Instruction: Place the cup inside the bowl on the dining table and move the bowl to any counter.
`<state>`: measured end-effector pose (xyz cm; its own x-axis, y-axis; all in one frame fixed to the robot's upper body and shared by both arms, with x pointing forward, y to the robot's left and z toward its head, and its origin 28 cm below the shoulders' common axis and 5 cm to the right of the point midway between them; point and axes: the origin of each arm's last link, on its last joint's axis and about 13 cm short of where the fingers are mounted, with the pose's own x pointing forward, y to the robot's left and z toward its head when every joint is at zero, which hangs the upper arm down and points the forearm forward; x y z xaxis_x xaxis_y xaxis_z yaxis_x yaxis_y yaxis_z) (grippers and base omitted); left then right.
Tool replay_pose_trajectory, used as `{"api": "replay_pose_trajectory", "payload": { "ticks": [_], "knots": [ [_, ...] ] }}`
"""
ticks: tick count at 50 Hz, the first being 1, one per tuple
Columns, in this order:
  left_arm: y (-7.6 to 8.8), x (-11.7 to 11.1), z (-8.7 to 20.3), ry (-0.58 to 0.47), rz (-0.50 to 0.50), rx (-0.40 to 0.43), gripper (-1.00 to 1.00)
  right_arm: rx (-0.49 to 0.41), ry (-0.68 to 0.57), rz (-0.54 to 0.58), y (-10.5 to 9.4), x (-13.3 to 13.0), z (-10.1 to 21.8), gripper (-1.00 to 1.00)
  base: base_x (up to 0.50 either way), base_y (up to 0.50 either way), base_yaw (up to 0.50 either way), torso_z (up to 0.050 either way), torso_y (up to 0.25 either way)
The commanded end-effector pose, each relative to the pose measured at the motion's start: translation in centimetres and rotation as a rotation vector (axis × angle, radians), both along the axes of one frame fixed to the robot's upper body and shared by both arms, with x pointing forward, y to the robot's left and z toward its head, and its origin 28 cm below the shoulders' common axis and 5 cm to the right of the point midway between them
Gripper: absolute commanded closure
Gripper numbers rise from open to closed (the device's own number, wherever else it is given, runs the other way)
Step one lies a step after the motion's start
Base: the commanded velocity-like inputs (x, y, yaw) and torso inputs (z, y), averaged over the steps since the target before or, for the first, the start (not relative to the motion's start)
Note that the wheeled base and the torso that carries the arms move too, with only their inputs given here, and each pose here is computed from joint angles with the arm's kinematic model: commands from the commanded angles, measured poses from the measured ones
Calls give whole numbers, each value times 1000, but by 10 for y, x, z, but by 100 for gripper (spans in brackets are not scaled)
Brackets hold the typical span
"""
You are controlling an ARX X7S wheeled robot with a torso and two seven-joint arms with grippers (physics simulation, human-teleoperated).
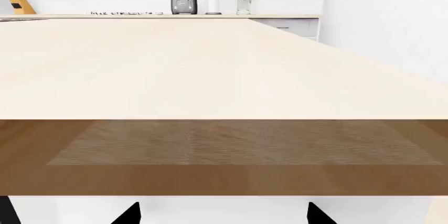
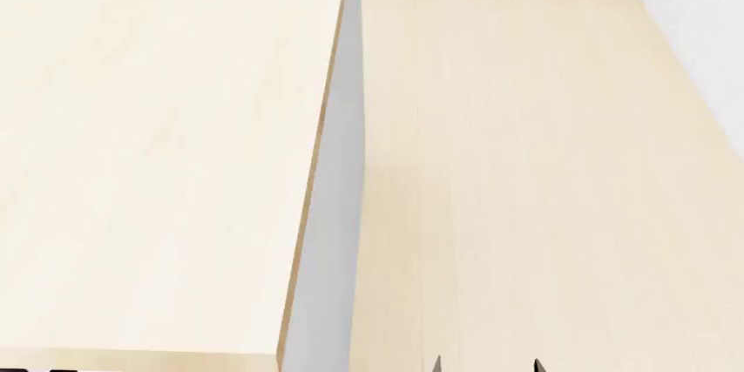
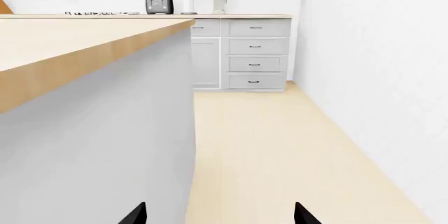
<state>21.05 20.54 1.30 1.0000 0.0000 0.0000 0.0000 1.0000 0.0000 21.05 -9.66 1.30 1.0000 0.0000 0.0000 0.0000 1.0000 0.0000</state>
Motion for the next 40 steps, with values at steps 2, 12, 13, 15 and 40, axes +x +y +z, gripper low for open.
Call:
{"api": "replay_pose_trajectory", "payload": {
  "ticks": [2,12,13,15,40],
  "knots": [
    [0,0,-1,4,-2,9,-100,-1,-3,0,0,0,0,-100,0,0,0,0,0],
    [-3,2,-3,20,-5,31,-100,1,-1,-3,1,-1,-1,-100,0,0,0,0,0],
    [-3,2,-3,20,-5,32,-100,6,-3,-6,1,-1,-1,-100,0,0,0,0,0],
    [-2,2,-3,19,0,35,-100,1,-5,1,1,-1,-1,-100,0,0,0,0,0],
    [-1,1,-3,28,27,28,-100,-12,2,3,1,1,-2,-100,-243,0,0,0,0]
  ]
}}
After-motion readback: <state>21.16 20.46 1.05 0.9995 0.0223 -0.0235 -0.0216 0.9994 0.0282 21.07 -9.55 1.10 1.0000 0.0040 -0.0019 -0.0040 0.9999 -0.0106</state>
